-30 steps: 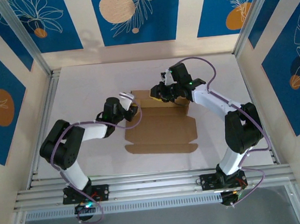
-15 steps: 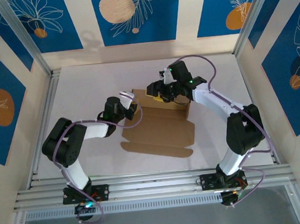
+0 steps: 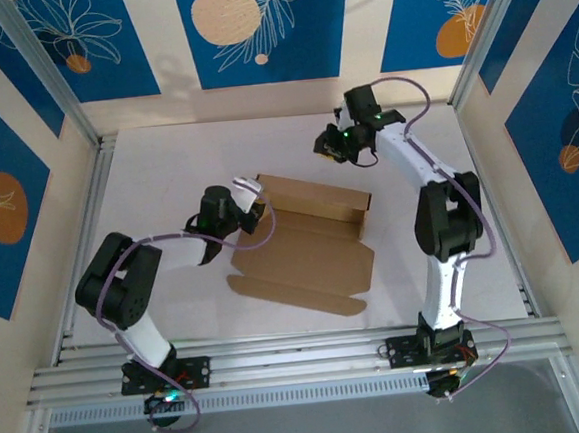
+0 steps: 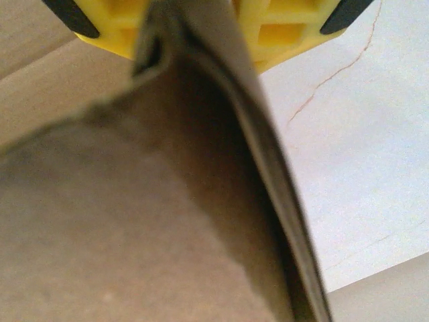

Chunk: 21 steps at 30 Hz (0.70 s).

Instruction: Fold the paper box

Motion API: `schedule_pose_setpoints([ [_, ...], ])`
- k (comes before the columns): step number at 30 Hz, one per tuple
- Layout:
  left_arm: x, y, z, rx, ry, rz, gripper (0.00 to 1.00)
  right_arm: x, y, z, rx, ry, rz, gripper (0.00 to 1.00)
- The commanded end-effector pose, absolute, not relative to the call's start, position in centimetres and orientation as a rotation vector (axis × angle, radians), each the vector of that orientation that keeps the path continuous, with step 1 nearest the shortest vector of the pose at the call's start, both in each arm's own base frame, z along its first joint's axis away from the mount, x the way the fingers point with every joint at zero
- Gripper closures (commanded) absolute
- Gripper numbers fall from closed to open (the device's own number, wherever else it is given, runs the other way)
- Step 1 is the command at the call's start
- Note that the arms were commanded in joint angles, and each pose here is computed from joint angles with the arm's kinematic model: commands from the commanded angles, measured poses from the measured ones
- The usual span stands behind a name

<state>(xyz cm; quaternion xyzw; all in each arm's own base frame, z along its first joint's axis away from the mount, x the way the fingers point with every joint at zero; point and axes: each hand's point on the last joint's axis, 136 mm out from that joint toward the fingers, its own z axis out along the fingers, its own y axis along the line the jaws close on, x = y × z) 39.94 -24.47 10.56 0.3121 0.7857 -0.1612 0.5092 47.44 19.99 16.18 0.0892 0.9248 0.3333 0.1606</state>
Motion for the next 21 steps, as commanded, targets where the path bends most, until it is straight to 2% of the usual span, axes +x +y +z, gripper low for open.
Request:
schedule_pose_setpoints([
  [1, 41.0, -24.8, 12.6, 0.766, 1.84, -0.388, 0.82, 46.0, 23.1, 16.7, 0.005, 2.608, 1.4, 0.75],
  [5, 42.1, -25.2, 12.4, 0.759, 1.848, -0.4, 0.82, 44.3, 26.5, 16.0, -0.128, 2.588, 1.759, 0.7],
  [12, 43.7, -25.2, 12.3, 0.712, 1.872, -0.394, 0.83, 42.0, 29.5, 12.6, -0.155, 2.668, 1.8, 0.71],
  [21, 45.3, -23.4, 11.3, 0.609, 1.923, -0.26, 0.83, 40.5, 31.1, 11.9, -0.129, 2.702, 1.762, 0.72],
])
